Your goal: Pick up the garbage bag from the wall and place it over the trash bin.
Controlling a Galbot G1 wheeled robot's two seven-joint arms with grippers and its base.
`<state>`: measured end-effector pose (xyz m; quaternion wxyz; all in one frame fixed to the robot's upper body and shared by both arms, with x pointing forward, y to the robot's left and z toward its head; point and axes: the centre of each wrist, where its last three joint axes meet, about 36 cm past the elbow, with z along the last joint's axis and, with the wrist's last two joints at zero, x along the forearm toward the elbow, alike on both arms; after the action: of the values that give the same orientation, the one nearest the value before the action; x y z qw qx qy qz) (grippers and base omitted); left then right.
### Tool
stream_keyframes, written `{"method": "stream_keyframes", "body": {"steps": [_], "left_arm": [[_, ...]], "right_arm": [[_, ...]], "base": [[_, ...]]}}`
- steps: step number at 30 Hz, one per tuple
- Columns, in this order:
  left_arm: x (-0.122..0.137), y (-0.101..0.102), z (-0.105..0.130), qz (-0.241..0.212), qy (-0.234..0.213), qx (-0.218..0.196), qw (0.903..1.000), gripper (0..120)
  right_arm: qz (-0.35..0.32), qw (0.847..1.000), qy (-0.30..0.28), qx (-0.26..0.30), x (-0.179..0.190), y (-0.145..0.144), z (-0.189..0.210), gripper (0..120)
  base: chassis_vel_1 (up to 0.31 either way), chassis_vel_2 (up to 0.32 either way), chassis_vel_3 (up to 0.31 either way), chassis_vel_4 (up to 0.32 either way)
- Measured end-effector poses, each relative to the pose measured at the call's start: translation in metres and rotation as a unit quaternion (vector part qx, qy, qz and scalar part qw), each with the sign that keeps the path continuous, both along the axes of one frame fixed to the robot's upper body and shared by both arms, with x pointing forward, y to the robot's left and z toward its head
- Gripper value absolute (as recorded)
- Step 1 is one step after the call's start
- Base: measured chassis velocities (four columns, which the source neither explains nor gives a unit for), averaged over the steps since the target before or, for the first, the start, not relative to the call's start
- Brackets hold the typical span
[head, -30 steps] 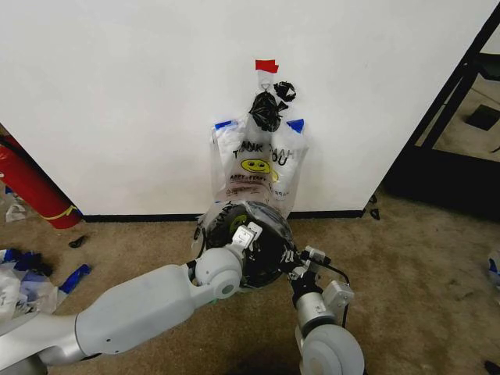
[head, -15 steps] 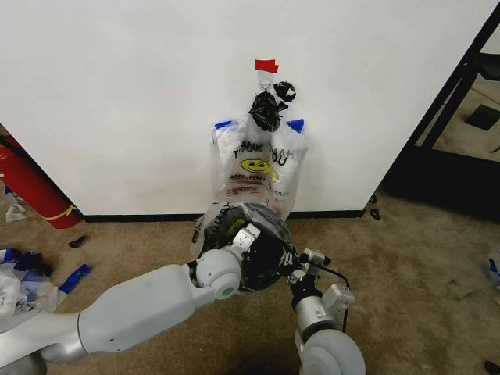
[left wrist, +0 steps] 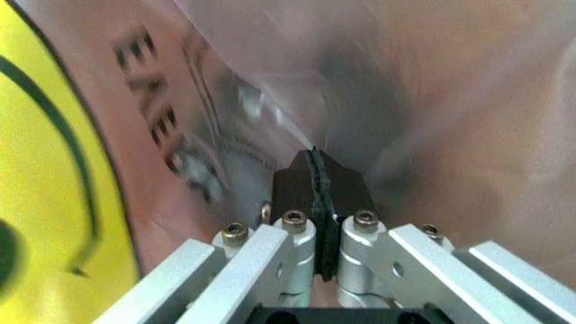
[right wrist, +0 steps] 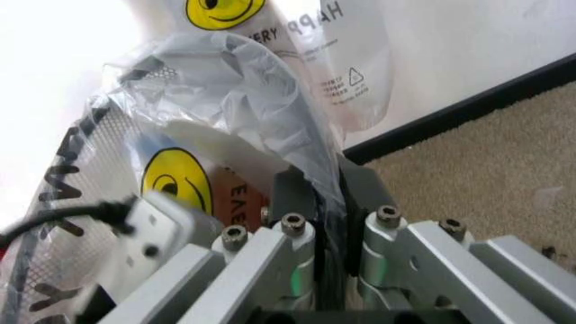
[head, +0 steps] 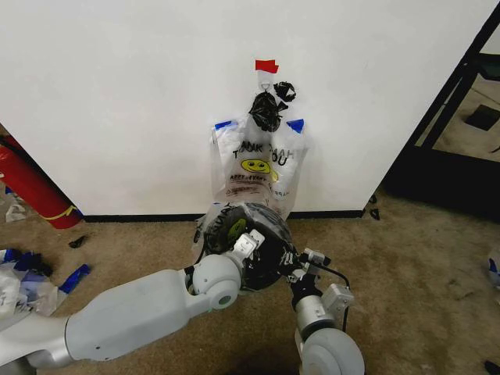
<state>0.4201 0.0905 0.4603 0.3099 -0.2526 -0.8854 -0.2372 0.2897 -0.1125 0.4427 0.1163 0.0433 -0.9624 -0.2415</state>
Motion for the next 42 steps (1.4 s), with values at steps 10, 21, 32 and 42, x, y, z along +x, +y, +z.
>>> {"method": "stream_keyframes", "body": {"steps": [10,21,32,42], "left_arm": [[0.003,-0.009,0.001,0.0,0.03,-0.028,0.9992,0],[0.001,0.014,0.024,0.023,-0.014,-0.049,0.9984,0],[-0.033,0.057,0.053,0.013,-0.029,-0.171,0.9848,0],[-0.098,0.106,0.072,0.11,-0.103,-0.296,0.9433,0]], "right_arm": [[0.0,1.0,-0.001,0.001,0.0,-0.001,0.001,1],[-0.011,1.0,0.009,0.009,0.011,-0.003,-0.006,1],[-0.018,0.996,0.062,0.059,0.024,-0.003,-0.004,1],[-0.018,0.989,0.108,0.098,0.036,0.004,-0.019,1]], "base": [[0.0,0.0,0.0,0.0],[0.0,0.0,0.0,0.0],[0.0,0.0,0.0,0.0],[0.0,0.0,0.0,0.0]]}}
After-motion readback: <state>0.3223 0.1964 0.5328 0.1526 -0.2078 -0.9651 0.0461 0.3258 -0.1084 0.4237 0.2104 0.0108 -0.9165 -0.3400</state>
